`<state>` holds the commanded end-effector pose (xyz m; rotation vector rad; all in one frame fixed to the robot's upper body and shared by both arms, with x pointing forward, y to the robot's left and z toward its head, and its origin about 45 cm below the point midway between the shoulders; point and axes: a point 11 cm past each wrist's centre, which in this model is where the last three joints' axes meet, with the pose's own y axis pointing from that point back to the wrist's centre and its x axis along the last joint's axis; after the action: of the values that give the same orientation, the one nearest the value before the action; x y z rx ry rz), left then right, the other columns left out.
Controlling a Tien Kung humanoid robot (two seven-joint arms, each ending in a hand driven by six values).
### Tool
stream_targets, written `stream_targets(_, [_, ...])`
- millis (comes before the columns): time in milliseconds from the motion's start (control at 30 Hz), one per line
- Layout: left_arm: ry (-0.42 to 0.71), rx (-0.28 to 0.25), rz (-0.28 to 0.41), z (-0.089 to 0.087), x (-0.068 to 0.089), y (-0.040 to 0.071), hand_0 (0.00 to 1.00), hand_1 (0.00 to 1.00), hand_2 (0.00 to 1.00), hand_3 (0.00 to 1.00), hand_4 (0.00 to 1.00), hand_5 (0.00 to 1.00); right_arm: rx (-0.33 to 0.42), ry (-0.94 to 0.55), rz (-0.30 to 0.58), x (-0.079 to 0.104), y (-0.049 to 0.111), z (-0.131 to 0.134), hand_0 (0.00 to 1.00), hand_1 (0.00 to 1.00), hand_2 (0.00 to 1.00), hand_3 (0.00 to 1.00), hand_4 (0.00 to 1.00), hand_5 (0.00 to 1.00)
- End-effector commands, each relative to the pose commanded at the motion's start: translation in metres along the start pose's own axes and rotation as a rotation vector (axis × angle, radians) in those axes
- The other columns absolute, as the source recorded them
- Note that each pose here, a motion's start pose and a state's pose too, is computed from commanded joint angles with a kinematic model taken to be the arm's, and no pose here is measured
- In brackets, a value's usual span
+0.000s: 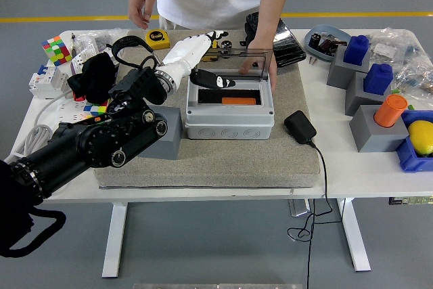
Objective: Fetch the battery,place it into the box,close the lid of the box
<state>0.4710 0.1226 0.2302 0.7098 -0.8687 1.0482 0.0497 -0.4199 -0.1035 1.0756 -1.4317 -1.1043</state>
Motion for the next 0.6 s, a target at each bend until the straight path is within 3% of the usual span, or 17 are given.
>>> stream_targets(600, [0.019,-0.065,-0.041,0.011,-0.018,0.027,0.827,0.818,0.801,0.848,0.998,0.371,-0.011,0.005,0.002,0.001,0.0,0.006,0.676,0.72,0.714,0.688,0.998,0.694])
